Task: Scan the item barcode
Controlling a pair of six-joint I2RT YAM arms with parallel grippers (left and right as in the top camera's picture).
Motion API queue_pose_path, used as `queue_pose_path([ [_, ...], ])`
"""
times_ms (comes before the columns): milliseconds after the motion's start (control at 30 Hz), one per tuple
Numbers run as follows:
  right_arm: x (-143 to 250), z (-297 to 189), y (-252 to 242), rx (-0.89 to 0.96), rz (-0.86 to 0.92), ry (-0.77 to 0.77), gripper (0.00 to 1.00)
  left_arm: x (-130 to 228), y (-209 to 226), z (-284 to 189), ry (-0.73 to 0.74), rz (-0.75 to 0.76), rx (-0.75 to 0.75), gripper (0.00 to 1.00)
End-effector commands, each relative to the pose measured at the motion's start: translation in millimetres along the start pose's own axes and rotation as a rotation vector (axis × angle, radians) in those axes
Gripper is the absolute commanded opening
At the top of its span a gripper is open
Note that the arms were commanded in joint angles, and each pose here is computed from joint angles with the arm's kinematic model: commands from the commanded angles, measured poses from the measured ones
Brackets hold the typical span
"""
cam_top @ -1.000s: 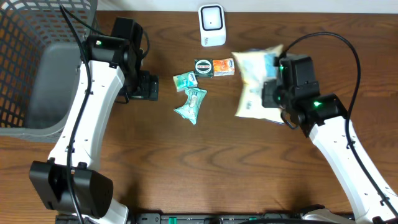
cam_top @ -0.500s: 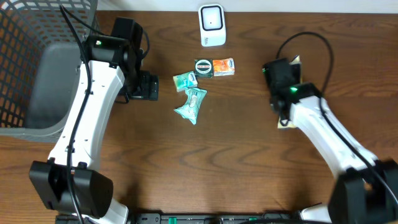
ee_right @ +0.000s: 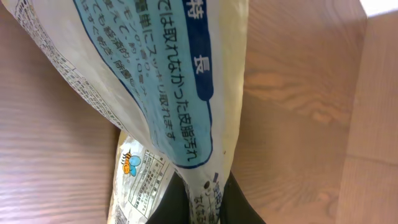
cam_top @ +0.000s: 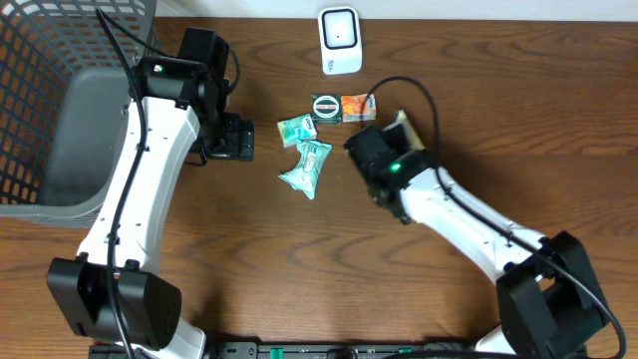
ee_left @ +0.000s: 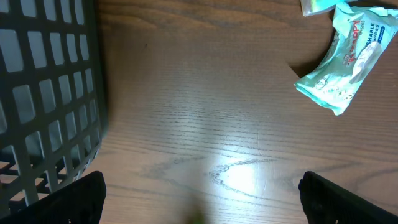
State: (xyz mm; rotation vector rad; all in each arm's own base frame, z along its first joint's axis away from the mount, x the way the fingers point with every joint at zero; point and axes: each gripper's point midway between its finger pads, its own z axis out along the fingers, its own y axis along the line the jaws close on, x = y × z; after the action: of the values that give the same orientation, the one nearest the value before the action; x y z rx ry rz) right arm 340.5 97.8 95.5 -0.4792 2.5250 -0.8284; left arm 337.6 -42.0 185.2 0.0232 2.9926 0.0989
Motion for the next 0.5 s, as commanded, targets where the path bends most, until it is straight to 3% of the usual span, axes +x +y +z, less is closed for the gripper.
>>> queue_pose_path([
  [0,-10.9,-11.5,-16.1,0.105,-0.004,-0.053,0.01,0.2,3.8,1.7,0.004,-0.014,-0.017,0.98],
  [133,-18.1,-21.3,-66.3,0.39,0.015,-0.094,0.01,0.2,3.8,1.7,0.004,-0.014,-0.017,0.98],
  [233,-22.1,-24.0,-91.0,0.506,0.066,-0.109,0.01,0.2,3.8,1.7,0.004,-0.014,-0.017,0.98],
  [467,-20.0,8.8,-77.4,0.31,0.092,-0.056,0.01,0.2,3.8,1.7,0.004,-0.014,-0.017,0.98],
])
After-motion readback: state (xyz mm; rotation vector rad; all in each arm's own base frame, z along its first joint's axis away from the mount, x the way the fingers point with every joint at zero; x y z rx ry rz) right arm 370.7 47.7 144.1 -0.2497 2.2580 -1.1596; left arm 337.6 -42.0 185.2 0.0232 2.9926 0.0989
